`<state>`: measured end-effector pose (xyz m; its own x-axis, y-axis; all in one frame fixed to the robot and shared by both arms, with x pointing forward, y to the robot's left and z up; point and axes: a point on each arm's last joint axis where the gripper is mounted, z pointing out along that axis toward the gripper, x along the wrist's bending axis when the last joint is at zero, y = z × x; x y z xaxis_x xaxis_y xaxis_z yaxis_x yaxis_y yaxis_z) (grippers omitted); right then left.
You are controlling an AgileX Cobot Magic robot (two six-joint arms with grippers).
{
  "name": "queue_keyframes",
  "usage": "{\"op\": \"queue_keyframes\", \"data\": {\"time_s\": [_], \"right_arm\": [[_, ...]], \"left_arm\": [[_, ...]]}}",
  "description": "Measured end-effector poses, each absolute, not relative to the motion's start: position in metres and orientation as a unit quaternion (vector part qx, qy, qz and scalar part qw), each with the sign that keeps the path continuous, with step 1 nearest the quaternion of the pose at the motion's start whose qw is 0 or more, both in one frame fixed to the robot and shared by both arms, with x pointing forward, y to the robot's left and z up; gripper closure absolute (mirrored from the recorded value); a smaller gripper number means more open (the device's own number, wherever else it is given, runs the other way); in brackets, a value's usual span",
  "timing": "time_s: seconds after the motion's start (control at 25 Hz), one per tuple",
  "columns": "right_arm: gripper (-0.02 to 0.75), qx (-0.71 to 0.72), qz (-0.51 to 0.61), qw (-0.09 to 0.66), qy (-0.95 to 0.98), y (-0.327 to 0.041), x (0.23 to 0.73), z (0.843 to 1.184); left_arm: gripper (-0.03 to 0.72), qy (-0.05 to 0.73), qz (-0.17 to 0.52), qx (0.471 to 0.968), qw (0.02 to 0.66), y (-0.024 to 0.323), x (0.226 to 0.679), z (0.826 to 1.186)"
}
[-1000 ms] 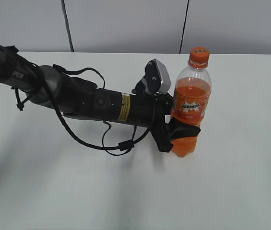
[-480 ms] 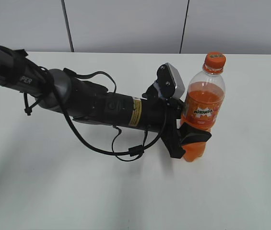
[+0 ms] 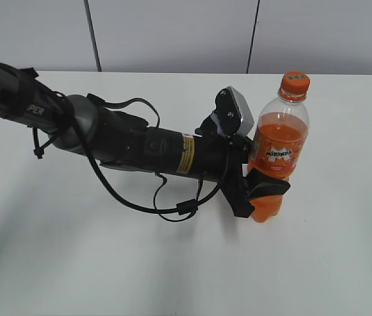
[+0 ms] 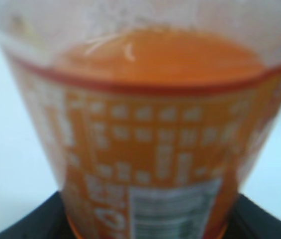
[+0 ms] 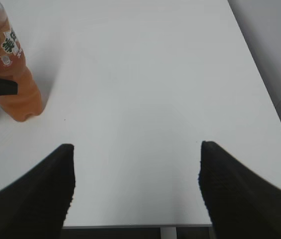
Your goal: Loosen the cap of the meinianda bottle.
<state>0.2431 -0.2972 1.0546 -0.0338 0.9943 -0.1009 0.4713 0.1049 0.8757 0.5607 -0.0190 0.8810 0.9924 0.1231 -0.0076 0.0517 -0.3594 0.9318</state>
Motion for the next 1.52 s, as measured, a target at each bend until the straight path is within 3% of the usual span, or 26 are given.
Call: {"op": "queue_keyframes", "data": {"time_s": [0.32,0.68,1.52], "right_arm": [[0.168,0.623,0.286,0.312,0.657,-0.299,0.291,1.1],[0.309,0.66,0.21,0.222,0.686,-0.302,0.365,1.143],[0.319,0.683,0.181,0.119,0.698,-0.299,0.507,1.138]], "left_arm": [[0.298,0.053,0.032,0.824,0.563,-0.019,0.561,0.881],[0.298,0.053,0.032,0.824,0.563,-0.019,0.561,0.881],[0.298,0.053,0.031,0.823,0.564,-0.019,0.561,0.881]]}}
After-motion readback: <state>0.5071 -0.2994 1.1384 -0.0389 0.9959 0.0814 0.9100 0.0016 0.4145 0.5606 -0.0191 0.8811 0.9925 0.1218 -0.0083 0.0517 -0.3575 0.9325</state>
